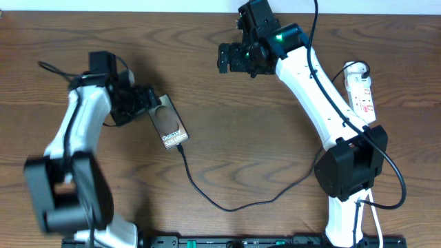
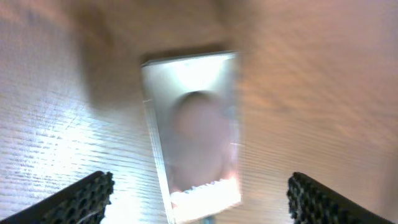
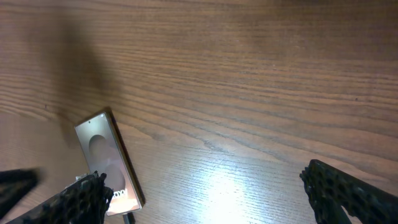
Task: Plug charger to phone and switch on socket
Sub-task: 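Set the phone down on the table with the left gripper, then move the right gripper over the power strip's orange switch beside the plug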
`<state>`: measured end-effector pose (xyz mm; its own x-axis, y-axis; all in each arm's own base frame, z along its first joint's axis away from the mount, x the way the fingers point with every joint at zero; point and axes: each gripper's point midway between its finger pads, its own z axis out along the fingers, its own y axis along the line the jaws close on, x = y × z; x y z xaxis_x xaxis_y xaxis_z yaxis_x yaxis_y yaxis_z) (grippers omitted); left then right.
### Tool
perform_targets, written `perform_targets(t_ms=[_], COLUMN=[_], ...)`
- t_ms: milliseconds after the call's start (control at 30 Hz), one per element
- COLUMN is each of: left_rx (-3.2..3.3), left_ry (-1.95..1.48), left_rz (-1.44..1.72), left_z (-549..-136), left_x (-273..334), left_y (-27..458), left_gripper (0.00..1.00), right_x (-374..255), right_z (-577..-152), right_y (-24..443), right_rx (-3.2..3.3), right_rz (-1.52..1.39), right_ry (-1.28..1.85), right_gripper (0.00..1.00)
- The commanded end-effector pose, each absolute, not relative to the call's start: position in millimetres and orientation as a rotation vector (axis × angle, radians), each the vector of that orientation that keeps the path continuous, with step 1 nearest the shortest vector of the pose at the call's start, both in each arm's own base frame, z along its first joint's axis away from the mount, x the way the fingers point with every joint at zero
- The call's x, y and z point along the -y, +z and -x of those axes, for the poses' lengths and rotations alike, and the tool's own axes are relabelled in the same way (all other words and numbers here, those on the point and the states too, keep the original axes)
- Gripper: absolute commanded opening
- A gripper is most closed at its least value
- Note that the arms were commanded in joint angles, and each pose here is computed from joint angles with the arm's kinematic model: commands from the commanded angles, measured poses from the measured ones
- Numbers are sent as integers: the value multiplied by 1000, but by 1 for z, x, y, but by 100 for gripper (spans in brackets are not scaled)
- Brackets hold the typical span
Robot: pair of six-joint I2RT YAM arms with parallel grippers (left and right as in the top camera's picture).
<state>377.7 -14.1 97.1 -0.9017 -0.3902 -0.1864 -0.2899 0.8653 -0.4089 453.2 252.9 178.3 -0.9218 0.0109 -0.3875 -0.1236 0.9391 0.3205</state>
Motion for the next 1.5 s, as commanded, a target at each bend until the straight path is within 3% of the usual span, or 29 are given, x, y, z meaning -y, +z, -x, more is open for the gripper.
perform_targets(t_ms=[0,300,567,833,1133,1467], left_rx=[-2609,-2388,-2368,-2365,-2365,-2365], left_ry=[-683,-700,-690,-689,-688,-688], left_rz=[319,187,159,157,157,158], left_z=[-379,-368,-365,-365,-365,-365], left_x=[33,42,43,43,43,43], left_y=[159,236,244,244,244,244], left_gripper=[97,98,98,98,98,98], right_x=[-258,-198,-99,24,160,187], right_z=[-453,-474,-478,-445,-377,-352], right_y=[198,210,268,299,268,228], right_rx=[-2655,-2632,-2521,-2457,-2529,-2729], right_rz=[115,-213,-321,-512,-949,-827], right_ry=[496,459,602,453,33,-14], right_gripper=[99,99,99,99,99,99])
